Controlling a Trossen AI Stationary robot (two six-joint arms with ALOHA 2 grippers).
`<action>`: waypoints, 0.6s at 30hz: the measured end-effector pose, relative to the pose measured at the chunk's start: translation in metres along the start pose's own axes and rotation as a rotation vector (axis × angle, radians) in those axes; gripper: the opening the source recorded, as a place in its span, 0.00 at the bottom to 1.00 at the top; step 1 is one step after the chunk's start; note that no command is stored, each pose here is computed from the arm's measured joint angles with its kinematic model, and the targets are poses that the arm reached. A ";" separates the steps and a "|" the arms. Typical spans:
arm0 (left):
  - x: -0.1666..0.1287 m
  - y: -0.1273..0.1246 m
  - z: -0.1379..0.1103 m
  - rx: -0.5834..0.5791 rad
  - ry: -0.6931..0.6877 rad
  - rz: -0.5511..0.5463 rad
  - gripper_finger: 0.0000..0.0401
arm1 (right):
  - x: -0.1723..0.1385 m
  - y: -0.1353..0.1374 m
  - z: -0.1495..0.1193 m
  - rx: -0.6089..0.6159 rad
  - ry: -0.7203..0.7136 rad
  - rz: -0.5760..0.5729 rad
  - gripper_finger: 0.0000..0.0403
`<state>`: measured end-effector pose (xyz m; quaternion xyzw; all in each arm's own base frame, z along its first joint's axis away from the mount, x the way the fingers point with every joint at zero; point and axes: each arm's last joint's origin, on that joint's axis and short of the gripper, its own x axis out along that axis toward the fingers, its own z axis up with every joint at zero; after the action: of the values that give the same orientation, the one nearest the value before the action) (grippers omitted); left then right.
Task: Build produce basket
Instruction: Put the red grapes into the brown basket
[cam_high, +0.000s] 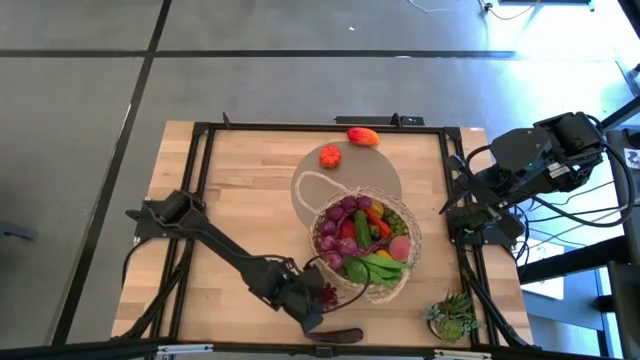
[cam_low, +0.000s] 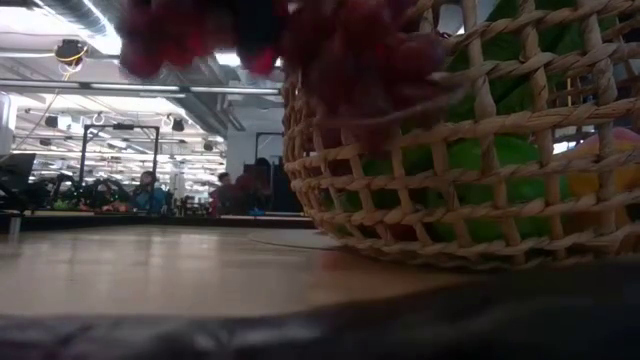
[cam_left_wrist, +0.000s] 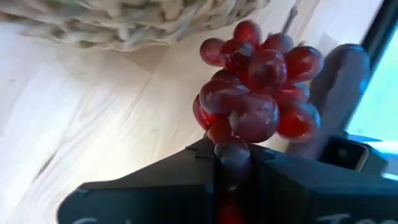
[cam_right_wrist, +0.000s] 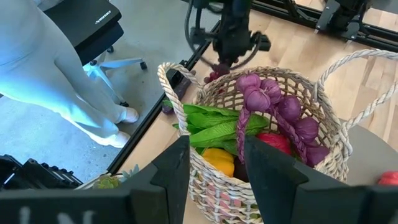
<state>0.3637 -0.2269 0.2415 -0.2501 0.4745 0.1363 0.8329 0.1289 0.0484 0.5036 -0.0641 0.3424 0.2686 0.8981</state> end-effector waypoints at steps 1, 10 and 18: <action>-0.005 0.000 0.001 0.004 -0.004 -0.010 0.02 | 0.000 0.000 0.000 0.000 0.000 0.000 0.36; -0.079 -0.001 0.005 0.150 -0.038 -0.184 0.02 | 0.000 0.000 0.000 0.000 0.000 -0.001 0.36; -0.141 0.017 0.025 0.192 -0.237 -0.222 0.01 | 0.000 0.000 0.000 0.000 0.000 -0.001 0.36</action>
<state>0.3016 -0.1972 0.3678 -0.2025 0.3533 0.0261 0.9130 0.1288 0.0483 0.5037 -0.0642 0.3422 0.2684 0.8982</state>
